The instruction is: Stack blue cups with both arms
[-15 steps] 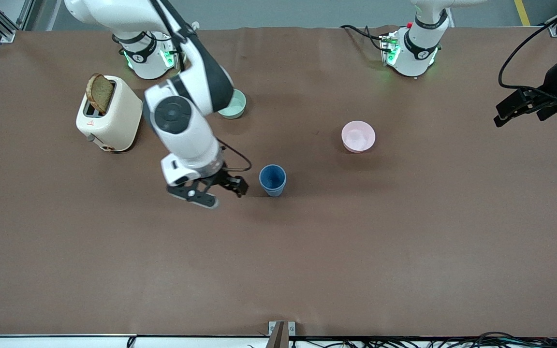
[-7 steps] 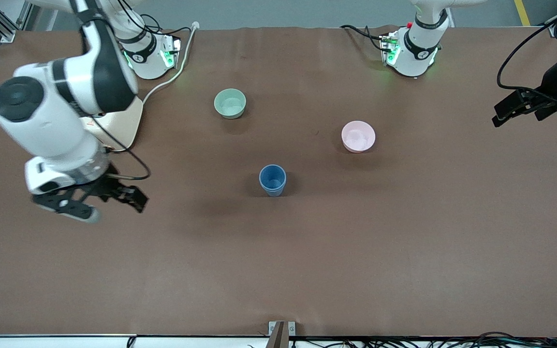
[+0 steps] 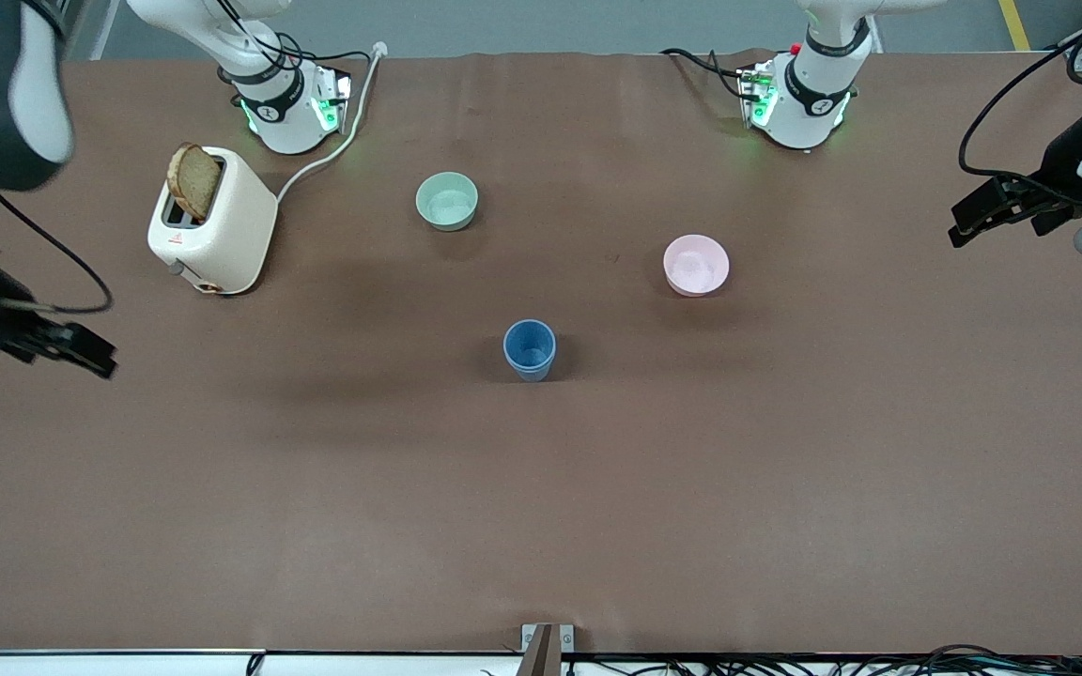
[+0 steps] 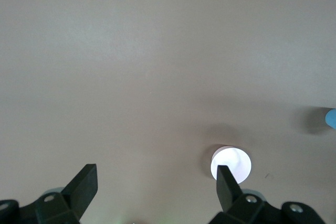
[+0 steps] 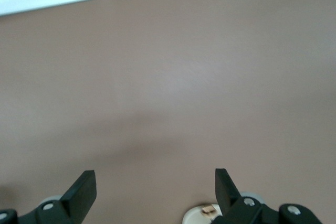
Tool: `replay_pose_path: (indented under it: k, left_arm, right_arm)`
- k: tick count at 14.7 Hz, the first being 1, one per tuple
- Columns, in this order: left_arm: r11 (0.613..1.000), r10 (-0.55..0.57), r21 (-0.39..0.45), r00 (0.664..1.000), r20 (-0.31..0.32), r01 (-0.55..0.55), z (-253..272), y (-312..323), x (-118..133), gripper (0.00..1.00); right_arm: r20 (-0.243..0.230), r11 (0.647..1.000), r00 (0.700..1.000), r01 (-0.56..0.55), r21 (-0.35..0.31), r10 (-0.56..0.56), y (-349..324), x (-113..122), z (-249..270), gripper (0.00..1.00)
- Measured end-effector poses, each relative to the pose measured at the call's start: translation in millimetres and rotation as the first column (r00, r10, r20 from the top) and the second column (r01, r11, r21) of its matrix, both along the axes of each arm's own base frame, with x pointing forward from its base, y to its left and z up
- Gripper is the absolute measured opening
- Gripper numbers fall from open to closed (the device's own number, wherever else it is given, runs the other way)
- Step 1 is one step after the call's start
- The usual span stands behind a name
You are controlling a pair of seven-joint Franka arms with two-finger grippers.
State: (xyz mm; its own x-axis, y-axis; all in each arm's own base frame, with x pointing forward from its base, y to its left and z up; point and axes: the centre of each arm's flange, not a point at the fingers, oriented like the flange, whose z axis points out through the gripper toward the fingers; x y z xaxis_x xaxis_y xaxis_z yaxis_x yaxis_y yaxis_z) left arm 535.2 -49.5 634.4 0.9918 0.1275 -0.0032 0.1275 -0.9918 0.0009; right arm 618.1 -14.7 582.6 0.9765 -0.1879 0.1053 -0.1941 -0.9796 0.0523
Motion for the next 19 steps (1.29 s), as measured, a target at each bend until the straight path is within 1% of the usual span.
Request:
replay_pose_path:
  k: [3, 5, 7, 9, 10, 12, 14, 16, 19]
  left_arm:
    - [1.0, 0.0, 0.004, 1.0, -0.001, 0.0, 0, 0, 0, 1.0]
    - [1.0, -0.004, 0.026, 1.0, 0.001, 0.004, 0, 1, 0, 1.0]
    - [1.0, -0.009, 0.029, 1.0, 0.001, 0.009, -1, -2, 0, 1.0]
    - [0.999, -0.012, 0.03, 1.0, -0.002, 0.012, -2, -4, 0, 1.0]
    - [0.999, -0.013, 0.03, 1.0, -0.005, 0.013, -3, -4, -1, 1.0]
    - [0.999, -0.012, 0.03, 1.0, -0.005, 0.012, -4, -4, -1, 1.0]
    - [1.0, -0.012, 0.028, 1.0, -0.003, 0.012, -3, -4, -1, 1.0]
    - [1.0, -0.013, 0.027, 1.0, 0.002, 0.013, 0, -4, -1, 1.0]
    - [0.999, -0.027, 0.026, 1.0, 0.011, 0.027, 4, -6, -1, 1.0]
  right_arm:
    - [-0.044, 1.0, 0.999, -0.023, 0.005, 0.023, -20, -25, 29, 1.0]
    - [-0.085, 0.999, 0.996, -0.033, 0.013, 0.034, -23, -39, 45, 1.0]
    - [-0.091, 0.999, 0.995, -0.032, 0.03, 0.035, -23, -54, 65, 1.0]
    - [-0.084, 0.999, 0.996, -0.024, 0.042, 0.028, -28, -71, 84, 1.0]
    - [-0.078, 0.999, 0.997, -0.024, 0.046, 0.028, -34, -76, 90, 1.0]
    - [-0.078, 0.998, 0.996, -0.047, 0.05, 0.051, -50, -80, 92, 1.0]
    - [-0.104, 0.997, 0.993, -0.057, 0.058, 0.063, -55, -82, 88, 1.0]
    - [-0.115, 0.995, 0.99, -0.074, 0.061, 0.08, -49, -82, 85, 1.0]
    - [-0.119, 0.992, 0.986, -0.111, 0.062, 0.117, -29, -80, 84, 1.0]
